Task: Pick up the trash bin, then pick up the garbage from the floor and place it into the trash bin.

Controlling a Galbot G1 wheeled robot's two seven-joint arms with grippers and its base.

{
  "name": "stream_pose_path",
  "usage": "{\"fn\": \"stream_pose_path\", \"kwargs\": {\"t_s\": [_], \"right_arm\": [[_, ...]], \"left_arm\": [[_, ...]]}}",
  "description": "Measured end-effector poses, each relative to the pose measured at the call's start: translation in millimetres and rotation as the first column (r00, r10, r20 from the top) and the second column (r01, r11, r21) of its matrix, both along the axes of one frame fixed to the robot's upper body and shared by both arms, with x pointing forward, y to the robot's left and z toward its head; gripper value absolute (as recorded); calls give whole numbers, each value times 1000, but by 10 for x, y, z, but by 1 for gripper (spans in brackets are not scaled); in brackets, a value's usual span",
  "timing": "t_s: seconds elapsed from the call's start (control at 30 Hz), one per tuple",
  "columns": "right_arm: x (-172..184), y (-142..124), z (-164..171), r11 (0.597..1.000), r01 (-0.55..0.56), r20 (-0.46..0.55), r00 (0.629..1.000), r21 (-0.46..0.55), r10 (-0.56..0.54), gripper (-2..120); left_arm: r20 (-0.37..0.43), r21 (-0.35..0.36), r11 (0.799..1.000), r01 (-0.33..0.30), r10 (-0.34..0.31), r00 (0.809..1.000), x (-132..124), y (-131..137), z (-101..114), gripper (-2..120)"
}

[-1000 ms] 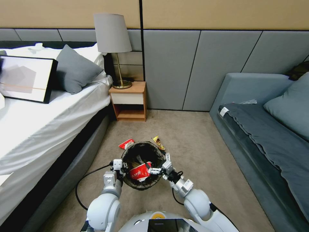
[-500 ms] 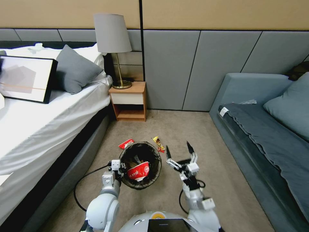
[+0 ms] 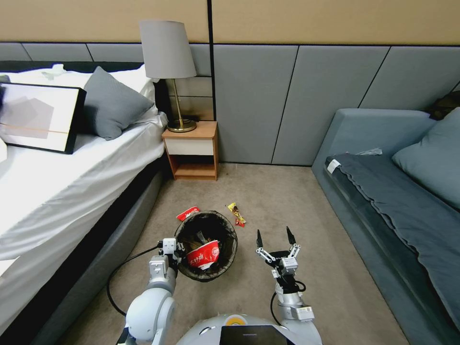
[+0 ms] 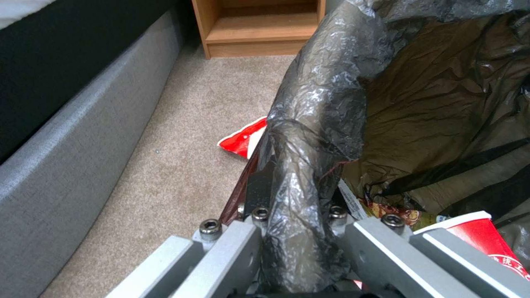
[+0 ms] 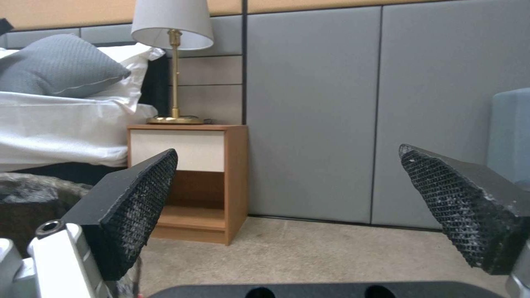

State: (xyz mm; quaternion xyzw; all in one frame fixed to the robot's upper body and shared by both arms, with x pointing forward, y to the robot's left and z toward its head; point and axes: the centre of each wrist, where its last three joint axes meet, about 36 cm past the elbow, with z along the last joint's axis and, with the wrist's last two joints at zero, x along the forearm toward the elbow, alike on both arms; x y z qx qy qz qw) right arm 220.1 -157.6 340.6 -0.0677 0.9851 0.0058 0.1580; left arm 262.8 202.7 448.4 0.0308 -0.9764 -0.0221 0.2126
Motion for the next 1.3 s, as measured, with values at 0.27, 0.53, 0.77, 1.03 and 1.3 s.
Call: {"fn": "stream_pose_path", "kwargs": {"t_s": [0.27, 0.53, 0.77, 1.03, 1.3], "right_arm": [[9, -2, -18, 1000, -16, -1, 1000, -2, 16, 100], [11, 0, -18, 1000, -26, 1, 1000, -7, 26, 100], [40, -19, -50, 998, -42, 23, 999, -35, 43, 100], [66, -43, -75, 997, -54, 42, 998, -57, 56, 100], [109, -44, -95, 995, -72, 69, 995, -64, 76, 100]], "left_arm": [[2, 5, 1000, 0, 0, 1000, -19, 7, 18, 0], [4, 7, 1000, -1, 0, 1000, -25, 2, 30, 0], [3, 5, 1000, -3, 3, 1000, -30, -1, 33, 0], [3, 5, 1000, -4, 4, 1000, -30, -2, 34, 0], [5, 5, 1000, -2, 2, 1000, -29, -4, 40, 0]]}}
